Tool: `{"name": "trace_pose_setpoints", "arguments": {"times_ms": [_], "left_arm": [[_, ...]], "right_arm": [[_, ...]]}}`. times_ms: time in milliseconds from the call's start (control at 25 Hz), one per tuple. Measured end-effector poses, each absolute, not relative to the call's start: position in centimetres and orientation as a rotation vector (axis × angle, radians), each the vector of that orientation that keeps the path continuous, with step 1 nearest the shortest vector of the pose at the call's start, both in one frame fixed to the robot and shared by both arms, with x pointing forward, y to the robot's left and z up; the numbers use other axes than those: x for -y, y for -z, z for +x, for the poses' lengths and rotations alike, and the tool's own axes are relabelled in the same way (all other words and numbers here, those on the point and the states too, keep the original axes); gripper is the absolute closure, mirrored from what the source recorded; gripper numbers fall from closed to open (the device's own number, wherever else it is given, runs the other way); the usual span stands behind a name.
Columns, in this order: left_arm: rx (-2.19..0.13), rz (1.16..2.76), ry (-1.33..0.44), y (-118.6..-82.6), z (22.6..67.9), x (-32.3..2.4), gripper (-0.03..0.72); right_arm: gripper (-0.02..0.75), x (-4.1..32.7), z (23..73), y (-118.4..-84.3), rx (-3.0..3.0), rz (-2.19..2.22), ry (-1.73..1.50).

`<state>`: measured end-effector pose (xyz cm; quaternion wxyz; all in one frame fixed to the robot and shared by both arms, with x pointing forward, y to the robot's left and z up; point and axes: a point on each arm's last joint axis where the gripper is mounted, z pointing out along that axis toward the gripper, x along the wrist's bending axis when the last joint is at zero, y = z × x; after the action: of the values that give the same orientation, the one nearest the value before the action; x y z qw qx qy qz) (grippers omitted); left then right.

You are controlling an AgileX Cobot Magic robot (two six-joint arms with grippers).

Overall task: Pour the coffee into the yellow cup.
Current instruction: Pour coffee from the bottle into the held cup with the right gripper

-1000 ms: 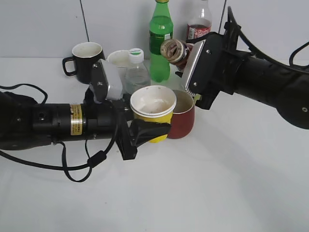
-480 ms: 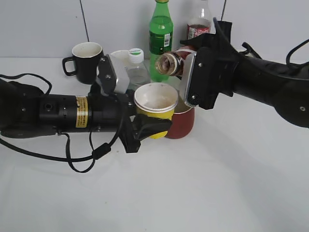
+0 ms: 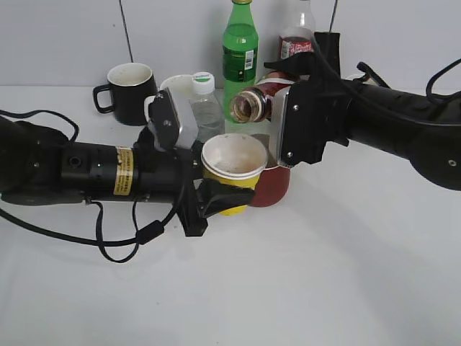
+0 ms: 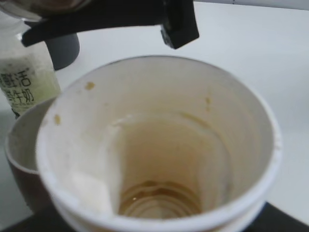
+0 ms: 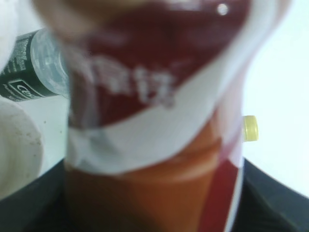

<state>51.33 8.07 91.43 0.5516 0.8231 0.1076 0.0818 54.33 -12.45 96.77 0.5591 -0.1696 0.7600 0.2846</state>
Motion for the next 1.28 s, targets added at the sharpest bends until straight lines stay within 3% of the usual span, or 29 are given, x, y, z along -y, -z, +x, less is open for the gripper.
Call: {"name": "trace_pose_setpoints", "arguments": {"times_ms": [1280], "left_arm": [[-0.148, 1.927, -0.143, -91.65, 50.56, -7.80, 0.304]], "right_arm": [[0.237, 12.41, 54.32, -96.88, -1.715, -0.563, -0.543]]}}
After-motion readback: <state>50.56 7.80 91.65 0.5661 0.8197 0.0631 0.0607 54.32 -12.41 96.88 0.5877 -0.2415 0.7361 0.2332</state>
